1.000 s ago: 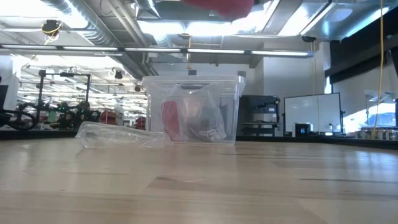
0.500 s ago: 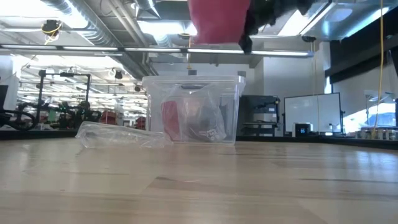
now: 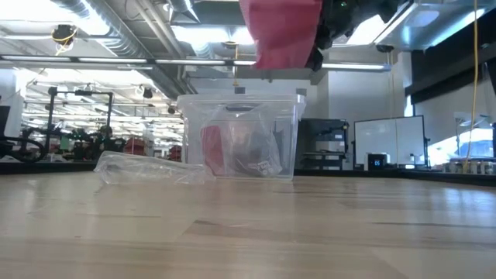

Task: Roll bandage
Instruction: Roll the pink bandage

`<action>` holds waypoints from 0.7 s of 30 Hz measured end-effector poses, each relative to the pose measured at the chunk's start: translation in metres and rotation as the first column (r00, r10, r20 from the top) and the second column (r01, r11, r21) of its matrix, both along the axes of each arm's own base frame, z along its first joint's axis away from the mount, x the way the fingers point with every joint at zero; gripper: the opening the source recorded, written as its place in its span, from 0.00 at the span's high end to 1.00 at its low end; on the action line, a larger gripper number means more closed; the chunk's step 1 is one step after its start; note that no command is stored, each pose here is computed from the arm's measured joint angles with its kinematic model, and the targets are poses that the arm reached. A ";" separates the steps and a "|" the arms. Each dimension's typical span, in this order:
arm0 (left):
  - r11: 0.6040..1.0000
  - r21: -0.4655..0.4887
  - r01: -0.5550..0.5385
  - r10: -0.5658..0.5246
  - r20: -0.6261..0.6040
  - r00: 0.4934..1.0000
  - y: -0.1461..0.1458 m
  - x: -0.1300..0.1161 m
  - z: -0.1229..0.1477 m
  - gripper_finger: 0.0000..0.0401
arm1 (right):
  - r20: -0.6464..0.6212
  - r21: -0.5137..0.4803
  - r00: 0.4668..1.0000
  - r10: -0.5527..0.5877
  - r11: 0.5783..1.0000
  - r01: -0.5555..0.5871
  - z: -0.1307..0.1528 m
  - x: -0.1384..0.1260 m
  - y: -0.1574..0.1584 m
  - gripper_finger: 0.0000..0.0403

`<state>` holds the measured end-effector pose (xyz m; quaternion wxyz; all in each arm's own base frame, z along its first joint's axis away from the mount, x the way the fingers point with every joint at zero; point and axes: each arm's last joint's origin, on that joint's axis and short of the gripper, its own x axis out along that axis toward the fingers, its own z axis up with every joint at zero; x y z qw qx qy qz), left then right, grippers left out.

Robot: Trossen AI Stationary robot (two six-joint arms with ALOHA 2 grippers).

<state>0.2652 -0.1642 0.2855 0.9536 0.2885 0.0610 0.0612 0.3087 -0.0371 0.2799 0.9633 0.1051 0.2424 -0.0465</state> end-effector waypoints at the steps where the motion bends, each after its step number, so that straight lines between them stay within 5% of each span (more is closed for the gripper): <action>1: 1.000 -0.031 -0.006 0.006 -0.016 1.000 0.001 0.000 -0.003 1.00 | 0.005 -0.012 1.000 0.002 1.000 -0.002 0.001 -0.001 0.000 0.23; 5: 0.990 -0.135 -0.030 0.023 -0.055 0.998 0.002 -0.001 -0.009 1.00 | 0.015 -0.017 1.000 -0.022 1.000 0.022 0.004 -0.002 0.000 0.16; 8: 0.987 -0.154 -0.040 0.028 -0.080 0.996 0.002 -0.002 -0.012 1.00 | -0.003 0.092 0.996 -0.091 0.992 0.091 -0.001 0.000 -0.001 0.14; 10: 0.986 -0.158 -0.052 0.036 -0.105 0.994 0.003 -0.002 -0.016 1.00 | -0.021 0.260 0.986 -0.164 0.951 0.164 -0.001 0.000 -0.001 0.14; 15: 0.981 -0.174 -0.087 0.059 -0.165 0.985 0.007 -0.003 -0.023 1.00 | -0.082 0.425 0.992 -0.096 0.897 0.122 -0.005 -0.003 0.003 0.16; 21: 0.981 -0.165 -0.099 0.068 -0.184 0.981 0.008 -0.002 -0.026 1.00 | -0.048 0.576 0.942 -0.332 0.761 0.298 -0.002 0.006 0.001 0.20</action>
